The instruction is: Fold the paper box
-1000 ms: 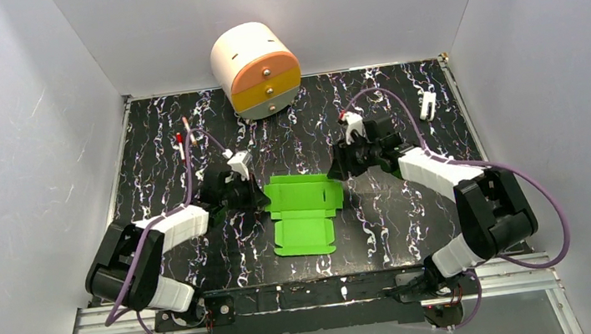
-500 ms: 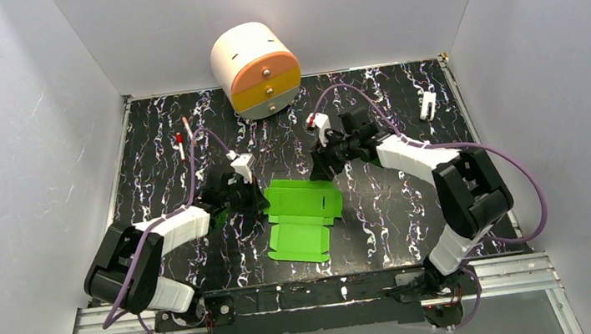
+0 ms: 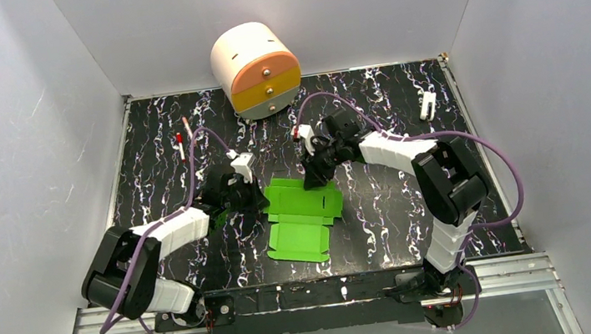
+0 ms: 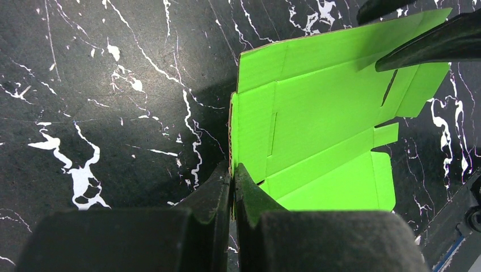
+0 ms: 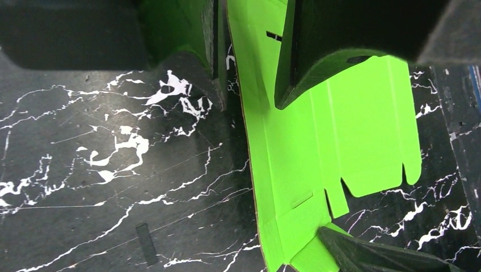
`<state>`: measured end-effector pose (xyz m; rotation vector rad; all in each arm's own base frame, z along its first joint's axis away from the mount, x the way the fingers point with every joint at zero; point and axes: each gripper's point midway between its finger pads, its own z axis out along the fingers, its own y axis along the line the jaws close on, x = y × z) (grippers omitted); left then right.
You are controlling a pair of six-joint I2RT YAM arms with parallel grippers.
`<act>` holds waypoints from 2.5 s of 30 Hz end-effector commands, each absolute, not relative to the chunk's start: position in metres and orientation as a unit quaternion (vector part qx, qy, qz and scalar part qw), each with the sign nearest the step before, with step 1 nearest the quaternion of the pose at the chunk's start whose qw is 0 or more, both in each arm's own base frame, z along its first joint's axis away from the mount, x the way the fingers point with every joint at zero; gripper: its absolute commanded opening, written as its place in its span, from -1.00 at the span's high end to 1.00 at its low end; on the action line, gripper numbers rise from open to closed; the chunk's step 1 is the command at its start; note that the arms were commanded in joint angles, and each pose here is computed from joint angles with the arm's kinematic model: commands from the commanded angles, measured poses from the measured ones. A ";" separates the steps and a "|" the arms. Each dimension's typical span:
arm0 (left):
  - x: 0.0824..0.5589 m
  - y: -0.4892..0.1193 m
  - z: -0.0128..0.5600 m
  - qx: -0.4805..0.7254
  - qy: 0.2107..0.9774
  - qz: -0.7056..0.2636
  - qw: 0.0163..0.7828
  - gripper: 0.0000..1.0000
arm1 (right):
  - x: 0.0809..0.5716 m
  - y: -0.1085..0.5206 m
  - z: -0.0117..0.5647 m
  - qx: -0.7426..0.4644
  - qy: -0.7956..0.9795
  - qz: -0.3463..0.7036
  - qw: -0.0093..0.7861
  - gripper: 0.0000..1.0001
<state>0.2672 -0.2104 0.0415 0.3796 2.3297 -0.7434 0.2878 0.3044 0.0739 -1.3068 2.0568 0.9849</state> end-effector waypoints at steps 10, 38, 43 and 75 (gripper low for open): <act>0.288 -0.207 0.073 0.127 0.870 -0.270 0.393 0.74 | 0.290 0.313 0.098 -0.525 0.718 0.362 0.279 0.93; 0.347 -0.241 0.146 0.020 0.847 -0.334 0.412 0.28 | 0.303 0.306 0.119 -0.592 0.665 0.265 0.370 1.00; 0.346 -0.245 0.133 0.015 0.857 -0.337 0.389 0.31 | 0.304 0.306 0.123 -0.598 0.656 0.254 0.384 1.00; 0.323 -0.269 0.119 0.020 0.856 -0.411 0.313 0.66 | 0.325 0.324 0.141 -0.583 0.626 0.184 0.484 1.00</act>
